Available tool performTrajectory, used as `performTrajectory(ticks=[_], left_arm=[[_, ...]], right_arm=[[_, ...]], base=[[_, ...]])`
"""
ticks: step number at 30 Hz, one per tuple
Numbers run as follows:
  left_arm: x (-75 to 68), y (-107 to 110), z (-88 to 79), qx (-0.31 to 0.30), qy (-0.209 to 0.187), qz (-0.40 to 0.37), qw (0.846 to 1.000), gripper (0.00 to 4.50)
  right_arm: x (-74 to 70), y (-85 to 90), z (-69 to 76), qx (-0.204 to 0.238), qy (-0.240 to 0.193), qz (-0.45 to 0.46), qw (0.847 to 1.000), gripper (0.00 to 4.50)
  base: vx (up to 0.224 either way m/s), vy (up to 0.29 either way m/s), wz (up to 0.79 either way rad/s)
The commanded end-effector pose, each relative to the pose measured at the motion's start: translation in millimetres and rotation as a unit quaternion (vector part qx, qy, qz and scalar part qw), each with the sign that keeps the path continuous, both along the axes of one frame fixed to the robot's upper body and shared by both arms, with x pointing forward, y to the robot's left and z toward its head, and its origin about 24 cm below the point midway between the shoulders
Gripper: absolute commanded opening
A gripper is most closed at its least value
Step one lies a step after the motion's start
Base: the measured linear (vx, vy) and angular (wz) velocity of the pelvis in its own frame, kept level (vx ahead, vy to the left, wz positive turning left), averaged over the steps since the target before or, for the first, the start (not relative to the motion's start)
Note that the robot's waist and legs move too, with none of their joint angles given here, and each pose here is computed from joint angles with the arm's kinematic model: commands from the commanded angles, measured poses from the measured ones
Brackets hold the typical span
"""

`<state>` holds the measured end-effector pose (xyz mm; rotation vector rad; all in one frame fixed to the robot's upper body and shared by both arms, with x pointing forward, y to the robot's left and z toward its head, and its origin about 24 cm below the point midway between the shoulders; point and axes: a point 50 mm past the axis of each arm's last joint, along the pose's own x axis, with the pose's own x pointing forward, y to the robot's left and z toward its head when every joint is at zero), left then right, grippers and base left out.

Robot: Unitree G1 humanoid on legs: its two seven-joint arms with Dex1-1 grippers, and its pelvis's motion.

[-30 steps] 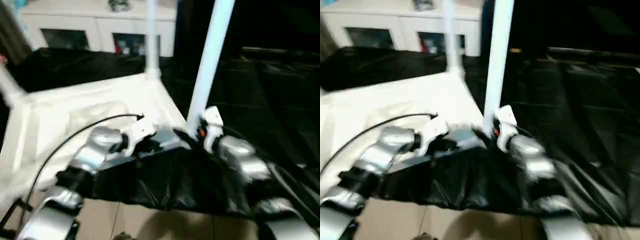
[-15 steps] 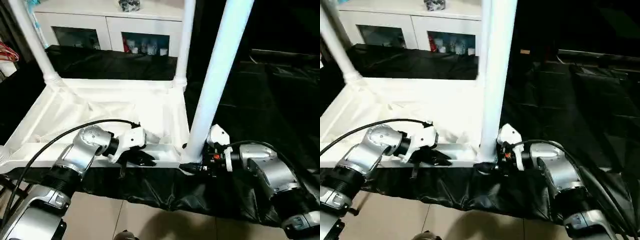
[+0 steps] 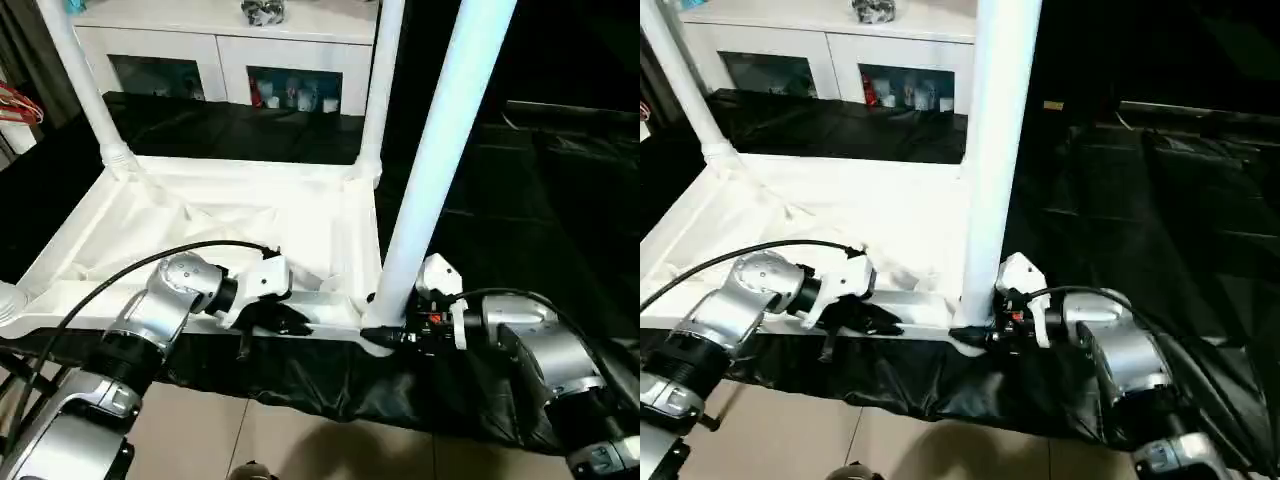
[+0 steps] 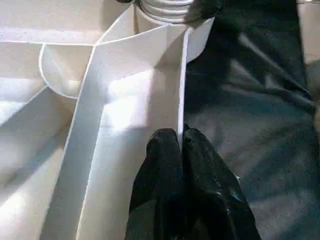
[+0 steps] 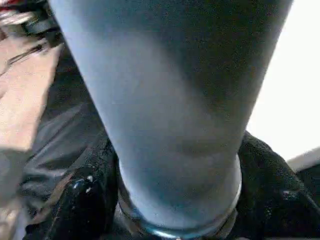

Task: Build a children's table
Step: Rotate leg to tighten

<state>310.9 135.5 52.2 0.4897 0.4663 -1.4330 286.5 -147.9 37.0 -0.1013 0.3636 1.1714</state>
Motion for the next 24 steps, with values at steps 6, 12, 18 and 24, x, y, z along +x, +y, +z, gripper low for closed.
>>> performTrajectory(ticks=[6, 12, 18, 24], left_arm=[[29.6, -55.7, 12.3, -0.027, -0.081, 0.145, 0.986, 0.00], [27.9, -81.7, 9.8, -0.035, -0.091, 0.159, 0.982, 0.00], [26.3, -82.3, 7.6, -0.029, -0.095, 0.150, 0.984, 0.00], [17.7, -68.8, 4.1, -0.029, -0.086, 0.092, 0.992, 0.00]], right_arm=[[26.0, 55.8, -23.6, 0.037, 0.024, -0.201, 0.979, 2.71], [42.4, 85.2, -23.7, 0.033, 0.019, -0.300, 0.953, 2.71], [44.2, 91.0, -21.0, 0.044, 0.005, -0.291, 0.956, 3.42], [42.0, 78.6, -18.5, 0.041, -0.020, -0.238, 0.970, 3.85]], base=[[0.000, 0.000, 0.00], [0.000, 0.000, 0.00], [0.000, 0.000, 0.00], [0.000, 0.000, 0.00]])
